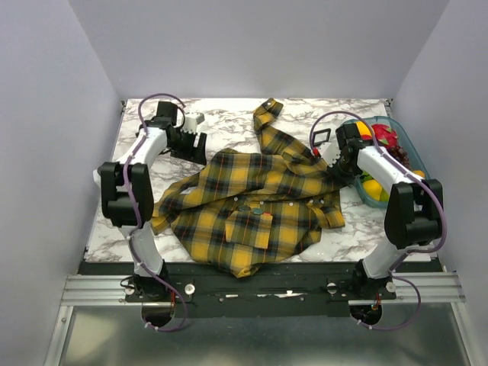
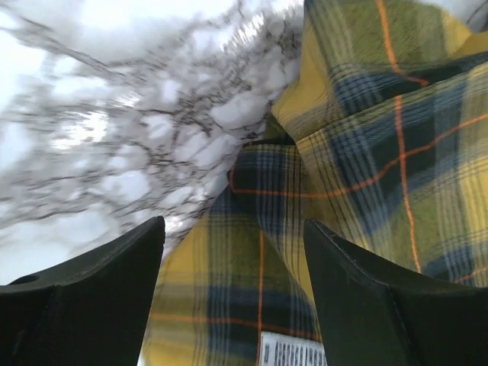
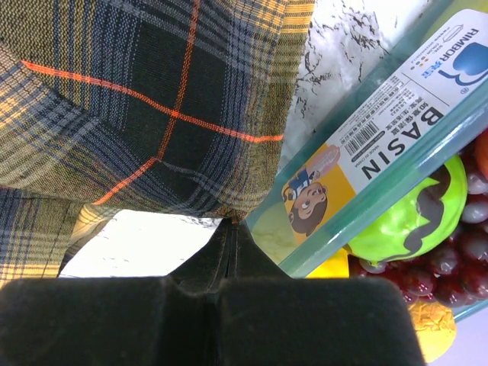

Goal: Remove the brooch from the garment

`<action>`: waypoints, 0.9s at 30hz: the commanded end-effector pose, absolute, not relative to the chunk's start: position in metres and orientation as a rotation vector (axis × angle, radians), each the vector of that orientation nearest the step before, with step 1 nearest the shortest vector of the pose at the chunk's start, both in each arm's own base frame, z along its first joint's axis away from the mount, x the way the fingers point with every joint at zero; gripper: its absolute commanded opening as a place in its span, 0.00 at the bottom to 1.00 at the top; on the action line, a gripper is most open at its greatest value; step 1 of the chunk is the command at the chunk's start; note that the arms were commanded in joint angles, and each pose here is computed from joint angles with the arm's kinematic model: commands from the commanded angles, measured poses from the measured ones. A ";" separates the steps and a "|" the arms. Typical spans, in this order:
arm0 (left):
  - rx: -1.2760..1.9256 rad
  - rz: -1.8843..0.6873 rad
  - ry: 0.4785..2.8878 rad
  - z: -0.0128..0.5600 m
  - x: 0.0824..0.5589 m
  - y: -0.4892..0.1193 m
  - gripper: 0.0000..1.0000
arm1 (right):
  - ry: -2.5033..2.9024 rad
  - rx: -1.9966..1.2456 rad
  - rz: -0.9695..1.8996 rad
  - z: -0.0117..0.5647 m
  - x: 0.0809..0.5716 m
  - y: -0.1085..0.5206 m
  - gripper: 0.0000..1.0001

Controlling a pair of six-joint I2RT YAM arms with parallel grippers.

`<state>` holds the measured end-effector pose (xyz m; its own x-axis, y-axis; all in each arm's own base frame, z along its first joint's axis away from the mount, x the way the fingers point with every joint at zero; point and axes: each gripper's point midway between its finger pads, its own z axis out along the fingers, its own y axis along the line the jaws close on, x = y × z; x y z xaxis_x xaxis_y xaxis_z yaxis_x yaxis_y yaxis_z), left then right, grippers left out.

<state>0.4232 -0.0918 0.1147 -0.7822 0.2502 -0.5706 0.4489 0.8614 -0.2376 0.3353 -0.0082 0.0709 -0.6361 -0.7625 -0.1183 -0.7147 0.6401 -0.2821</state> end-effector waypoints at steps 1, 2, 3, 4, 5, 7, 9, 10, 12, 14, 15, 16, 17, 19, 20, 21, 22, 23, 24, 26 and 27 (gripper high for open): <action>0.528 -0.808 2.498 0.099 0.409 -0.121 0.82 | 2.644 -1.150 -0.325 0.072 0.344 -0.010 0.00; 0.538 -0.807 2.469 0.098 0.415 -0.125 0.82 | 2.649 -1.146 -0.320 0.072 0.343 -0.010 0.00; 0.549 -0.814 2.460 0.097 0.417 -0.129 0.82 | 2.660 -1.143 -0.313 0.069 0.342 -0.010 0.00; 0.556 -0.839 2.461 0.091 0.420 -0.133 0.82 | 2.663 -1.140 -0.307 0.069 0.342 -0.009 0.00; 0.574 -0.855 2.444 0.094 0.424 -0.140 0.81 | 2.665 -1.138 -0.297 0.068 0.342 -0.008 0.00; 0.585 -0.907 2.447 0.086 0.426 -0.150 0.80 | 2.680 -1.125 -0.279 0.066 0.342 -0.006 0.00; 0.629 -1.010 2.414 0.091 0.424 -0.168 0.76 | 2.685 -1.123 -0.260 0.066 0.342 -0.004 0.00; 0.650 -1.041 2.421 0.085 0.422 -0.174 0.74 | 2.691 -1.122 -0.256 0.065 0.342 -0.003 0.00; 0.728 -1.082 2.425 0.086 0.412 -0.190 0.67 | 2.684 -1.121 -0.257 0.066 0.345 -0.003 0.00; 0.751 -1.098 2.454 0.078 0.405 -0.195 0.55 | 2.687 -1.120 -0.253 0.065 0.347 -0.002 0.00; 0.759 -1.123 2.451 0.078 0.401 -0.199 0.47 | 2.689 -1.111 -0.241 0.066 0.348 -0.001 0.00; 0.752 -1.137 2.454 0.078 0.400 -0.200 0.40 | 2.689 -1.109 -0.236 0.066 0.349 0.000 0.00; 0.748 -1.147 2.460 0.077 0.399 -0.200 0.15 | 2.693 -1.107 -0.228 0.065 0.350 0.001 0.00; 0.742 -1.125 2.468 0.081 0.400 -0.196 0.00 | 2.693 -1.098 -0.219 0.066 0.354 0.002 0.00; 0.742 -1.104 2.467 0.086 0.402 -0.193 0.00 | 2.687 -1.100 -0.221 0.067 0.355 0.003 0.01; 0.738 -1.077 2.464 0.091 0.404 -0.188 0.00 | 2.686 -1.100 -0.222 0.067 0.357 0.003 0.00; 0.726 -0.987 2.458 0.102 0.411 -0.175 0.00 | 2.677 -1.098 -0.224 0.070 0.359 0.004 0.00; 0.738 -0.930 2.439 0.111 0.416 -0.165 0.00 | 2.666 -1.088 -0.229 0.074 0.362 0.003 0.00; 0.739 -0.864 2.426 0.120 0.422 -0.155 0.00 | 2.644 -1.068 -0.234 0.079 0.367 0.004 0.00; 0.752 -0.604 2.377 0.156 0.438 -0.119 0.00 | 2.608 -1.028 -0.242 0.091 0.379 0.006 0.00; 0.812 -0.482 2.337 0.168 0.444 -0.104 0.00 | 2.599 -0.997 -0.238 0.097 0.382 0.006 0.00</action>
